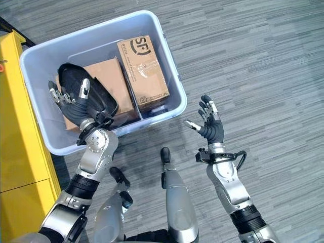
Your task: Move parts from the plastic box to the shelf.
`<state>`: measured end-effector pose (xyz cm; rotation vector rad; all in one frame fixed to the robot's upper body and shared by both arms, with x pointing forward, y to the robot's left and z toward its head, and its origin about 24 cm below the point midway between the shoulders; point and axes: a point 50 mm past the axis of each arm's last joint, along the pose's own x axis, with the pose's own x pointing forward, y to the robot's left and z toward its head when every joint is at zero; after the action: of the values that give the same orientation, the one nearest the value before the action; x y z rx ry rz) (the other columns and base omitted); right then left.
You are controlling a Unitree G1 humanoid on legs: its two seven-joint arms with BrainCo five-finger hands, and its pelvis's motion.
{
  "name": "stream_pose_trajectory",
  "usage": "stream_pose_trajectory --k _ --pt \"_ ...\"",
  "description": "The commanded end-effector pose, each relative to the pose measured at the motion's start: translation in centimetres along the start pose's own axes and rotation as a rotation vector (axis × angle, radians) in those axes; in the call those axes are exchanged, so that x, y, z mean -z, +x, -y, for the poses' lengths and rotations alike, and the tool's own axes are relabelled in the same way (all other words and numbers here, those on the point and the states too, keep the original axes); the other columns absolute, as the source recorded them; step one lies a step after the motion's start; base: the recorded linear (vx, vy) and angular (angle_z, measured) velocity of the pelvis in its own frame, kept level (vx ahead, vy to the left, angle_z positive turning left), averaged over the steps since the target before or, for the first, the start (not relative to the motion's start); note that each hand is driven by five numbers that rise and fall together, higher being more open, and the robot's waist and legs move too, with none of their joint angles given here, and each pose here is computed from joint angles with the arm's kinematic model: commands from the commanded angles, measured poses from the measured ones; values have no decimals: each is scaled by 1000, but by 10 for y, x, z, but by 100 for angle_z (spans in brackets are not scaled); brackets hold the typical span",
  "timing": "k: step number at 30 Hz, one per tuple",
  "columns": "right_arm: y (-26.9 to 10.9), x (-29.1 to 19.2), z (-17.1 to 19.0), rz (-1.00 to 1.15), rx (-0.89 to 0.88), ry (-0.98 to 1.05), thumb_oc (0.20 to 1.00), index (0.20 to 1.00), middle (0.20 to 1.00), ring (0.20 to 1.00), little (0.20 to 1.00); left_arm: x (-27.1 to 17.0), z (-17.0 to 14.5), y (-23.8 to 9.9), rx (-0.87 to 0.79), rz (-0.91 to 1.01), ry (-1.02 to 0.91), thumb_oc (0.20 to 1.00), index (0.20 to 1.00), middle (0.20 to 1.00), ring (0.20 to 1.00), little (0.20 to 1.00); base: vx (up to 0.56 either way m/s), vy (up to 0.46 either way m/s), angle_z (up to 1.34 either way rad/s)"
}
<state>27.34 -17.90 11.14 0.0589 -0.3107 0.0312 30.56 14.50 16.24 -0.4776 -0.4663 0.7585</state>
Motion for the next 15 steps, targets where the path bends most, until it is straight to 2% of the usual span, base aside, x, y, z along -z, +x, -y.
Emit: stream_pose_trajectory --k 1,5,10,15 --pt "7 -20 -9 90 -38 32 1000 1000 1000 1000 1000 -7 1 14 1 85 64 1000 1000 1000 1000 1000 0 -29 4" --pt "9 -12 -3 50 -19 35 1000 1000 1000 1000 1000 11 -2 16 -121 7 136 1000 1000 1000 1000 1000 1 -27 8" --pt "6 -10 -2 68 -12 30 1000 1000 1000 1000 1000 2 -13 23 -289 191 177 1000 1000 1000 1000 1000 -19 -50 3" --pt "8 -5 -5 54 -16 45 1000 1000 1000 1000 1000 12 -25 29 -339 160 252 1000 1000 1000 1000 1000 -3 -34 12"
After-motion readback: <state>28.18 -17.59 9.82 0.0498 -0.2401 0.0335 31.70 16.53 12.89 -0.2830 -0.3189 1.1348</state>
